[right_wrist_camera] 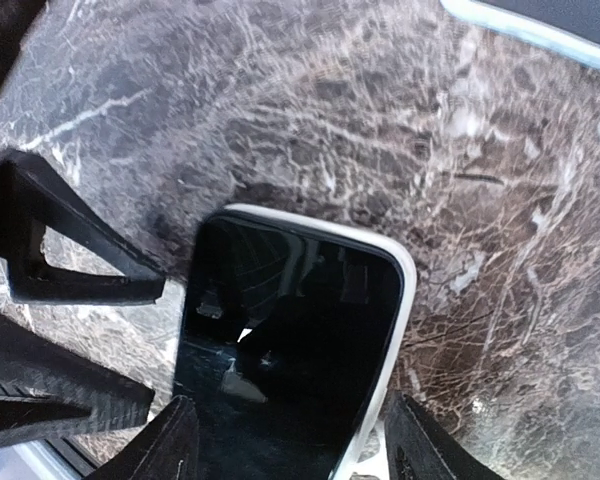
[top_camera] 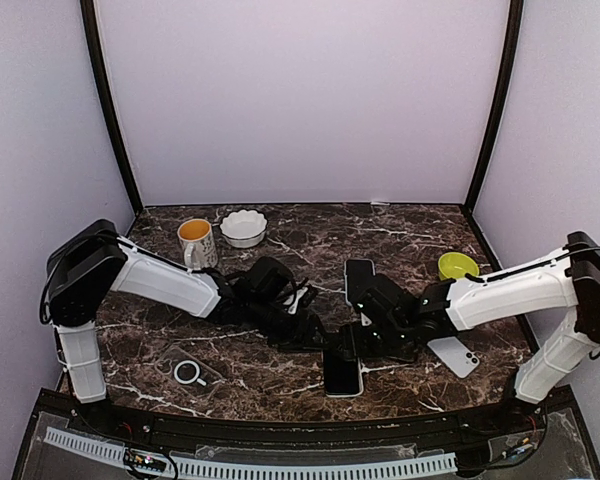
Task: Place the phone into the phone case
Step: Adjust the phone and the phone case.
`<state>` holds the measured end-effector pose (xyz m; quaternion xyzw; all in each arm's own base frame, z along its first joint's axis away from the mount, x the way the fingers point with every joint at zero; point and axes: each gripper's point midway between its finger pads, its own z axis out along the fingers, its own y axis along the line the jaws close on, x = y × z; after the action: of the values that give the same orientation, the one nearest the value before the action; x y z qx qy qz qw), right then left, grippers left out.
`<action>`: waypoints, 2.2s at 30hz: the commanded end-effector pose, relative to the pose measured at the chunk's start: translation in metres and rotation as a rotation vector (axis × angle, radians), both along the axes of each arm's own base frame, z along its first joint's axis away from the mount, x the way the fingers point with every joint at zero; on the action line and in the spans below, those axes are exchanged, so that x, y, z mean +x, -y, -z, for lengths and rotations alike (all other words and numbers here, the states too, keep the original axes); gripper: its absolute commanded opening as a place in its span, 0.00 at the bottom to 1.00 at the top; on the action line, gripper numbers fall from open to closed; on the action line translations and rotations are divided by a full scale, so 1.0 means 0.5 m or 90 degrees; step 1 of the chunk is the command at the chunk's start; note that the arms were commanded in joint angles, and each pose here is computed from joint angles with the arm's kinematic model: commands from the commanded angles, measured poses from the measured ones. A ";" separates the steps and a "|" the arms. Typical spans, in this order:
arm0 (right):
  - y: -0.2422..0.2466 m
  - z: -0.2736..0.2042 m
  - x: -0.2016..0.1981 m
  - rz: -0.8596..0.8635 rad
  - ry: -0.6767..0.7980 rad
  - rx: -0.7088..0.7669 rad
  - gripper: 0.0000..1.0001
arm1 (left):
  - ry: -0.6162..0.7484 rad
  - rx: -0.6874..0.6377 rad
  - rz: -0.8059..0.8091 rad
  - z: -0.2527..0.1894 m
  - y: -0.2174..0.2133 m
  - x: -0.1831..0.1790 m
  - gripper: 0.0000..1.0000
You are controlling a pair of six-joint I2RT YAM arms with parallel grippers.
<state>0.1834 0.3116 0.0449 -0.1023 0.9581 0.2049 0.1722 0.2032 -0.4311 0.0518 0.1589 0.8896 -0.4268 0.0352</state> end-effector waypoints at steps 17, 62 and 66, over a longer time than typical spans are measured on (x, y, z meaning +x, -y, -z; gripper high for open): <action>-0.084 -0.012 -0.054 -0.093 0.162 -0.383 0.67 | 0.178 0.046 -0.114 -0.106 -0.184 0.095 0.63; -0.024 -0.073 -0.023 -0.117 0.125 -0.156 0.78 | 0.145 0.024 -0.060 -0.088 -0.125 0.086 0.63; 0.012 -0.058 -0.003 -0.076 0.069 -0.053 0.75 | 0.130 0.014 -0.034 -0.082 -0.071 0.082 0.62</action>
<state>0.1789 0.2900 0.0739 -0.2004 0.9527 0.0496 0.2229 0.2510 -0.3684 0.0885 0.1549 0.8995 -0.3793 0.1514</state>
